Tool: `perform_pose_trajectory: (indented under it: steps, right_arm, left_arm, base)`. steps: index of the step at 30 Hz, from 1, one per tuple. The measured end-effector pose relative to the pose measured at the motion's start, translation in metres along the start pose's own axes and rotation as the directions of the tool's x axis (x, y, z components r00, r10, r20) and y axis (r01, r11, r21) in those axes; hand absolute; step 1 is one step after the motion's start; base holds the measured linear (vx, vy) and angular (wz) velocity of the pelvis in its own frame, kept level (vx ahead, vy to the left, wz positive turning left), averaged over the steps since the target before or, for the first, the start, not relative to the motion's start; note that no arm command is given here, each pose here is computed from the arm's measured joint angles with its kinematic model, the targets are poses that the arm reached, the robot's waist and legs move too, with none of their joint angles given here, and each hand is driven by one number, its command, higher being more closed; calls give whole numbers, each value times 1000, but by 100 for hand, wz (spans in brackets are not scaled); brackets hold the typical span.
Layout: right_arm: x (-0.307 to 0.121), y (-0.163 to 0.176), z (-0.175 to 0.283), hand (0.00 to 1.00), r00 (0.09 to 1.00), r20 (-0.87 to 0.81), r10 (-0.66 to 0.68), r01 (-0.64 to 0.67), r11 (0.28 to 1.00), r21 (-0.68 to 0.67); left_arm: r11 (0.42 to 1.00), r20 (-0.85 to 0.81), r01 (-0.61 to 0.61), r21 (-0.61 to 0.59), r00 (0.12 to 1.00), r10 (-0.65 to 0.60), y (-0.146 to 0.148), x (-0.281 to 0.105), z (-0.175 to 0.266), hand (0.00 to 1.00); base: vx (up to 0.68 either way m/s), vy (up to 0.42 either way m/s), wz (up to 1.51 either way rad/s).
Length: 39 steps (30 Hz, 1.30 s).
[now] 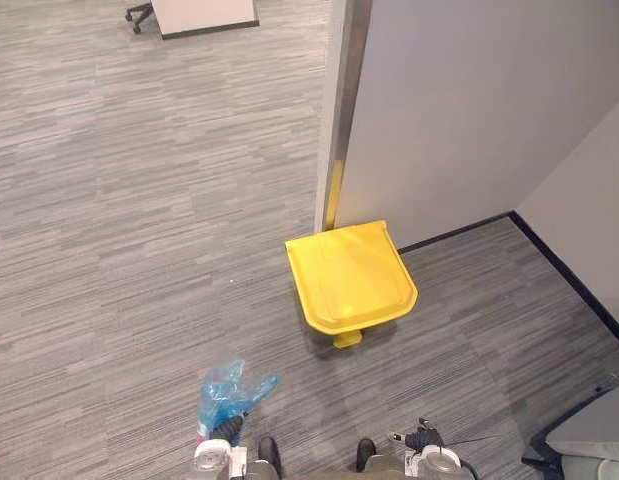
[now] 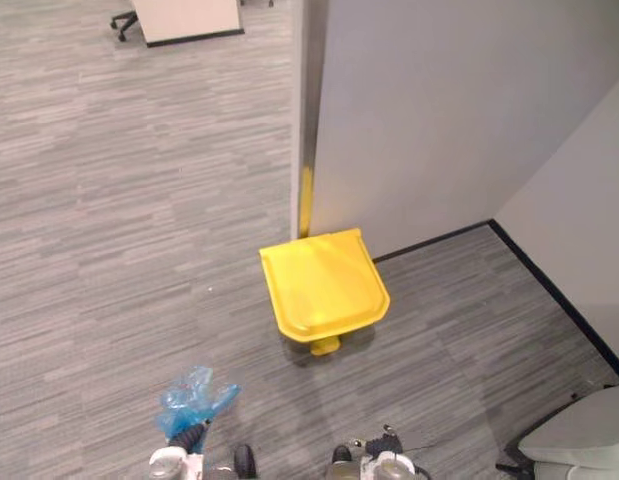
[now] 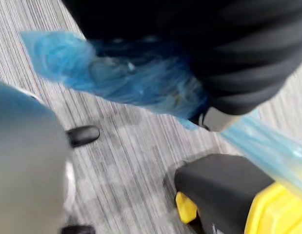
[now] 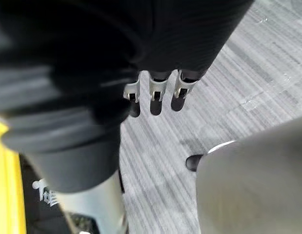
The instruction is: Gather rubbish on tea table into small bin, then transfer packed bag to large trash can.
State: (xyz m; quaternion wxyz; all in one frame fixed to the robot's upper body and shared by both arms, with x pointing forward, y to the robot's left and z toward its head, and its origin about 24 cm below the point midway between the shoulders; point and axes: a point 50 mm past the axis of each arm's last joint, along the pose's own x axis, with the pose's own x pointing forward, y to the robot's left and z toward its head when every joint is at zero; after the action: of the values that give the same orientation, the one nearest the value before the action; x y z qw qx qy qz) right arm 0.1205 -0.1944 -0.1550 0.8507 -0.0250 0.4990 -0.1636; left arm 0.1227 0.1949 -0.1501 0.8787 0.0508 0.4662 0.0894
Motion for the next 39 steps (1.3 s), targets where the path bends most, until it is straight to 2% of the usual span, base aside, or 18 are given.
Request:
perform_pose_trajectory:
  steps: [10,12,15,21,25,29,32,36,39]
  right_arm:
    - [0,-2,22,0,996,81,-26,20,997,79]
    - [3,-17,29,0,994,88,-70,62,994,89]
    - [5,-33,33,0,988,95,-118,106,986,125]
    - [8,-28,51,0,987,127,-97,81,989,124]
    - [8,-17,58,0,987,149,-53,39,995,96]
    - [8,-7,67,0,985,174,-15,6,999,50]
    - [6,0,95,0,963,267,23,-17,1000,-22]
    - [-12,0,182,0,841,538,55,-4,995,-95]
    - [-27,-3,231,0,752,657,54,27,993,-113]
  left_arm:
    - [999,49,-13,-32,999,14,-4,6,22,100]
    - [998,80,24,-53,997,-20,-22,8,36,100]
    - [997,115,55,-46,992,-49,-31,9,48,100]
    - [997,182,68,-37,981,-60,-35,10,70,100]
    - [998,292,53,-28,955,-43,-23,8,95,100]
    - [1000,270,17,-8,963,-14,-3,9,87,100]
    - [1000,294,-2,-4,956,3,5,9,92,100]
    - [1000,374,-1,1,927,1,5,7,117,100]
    - [1000,422,17,12,906,-21,-1,4,132,100]
  base:
    - [240,-16,30]
    - [617,-182,6]
    - [603,-183,36]
    - [245,-128,12]
    - [-115,7,24]
    - [-195,-83,4]
    - [-27,-142,-9]
    - [68,-212,0]
    - [-14,-174,25]
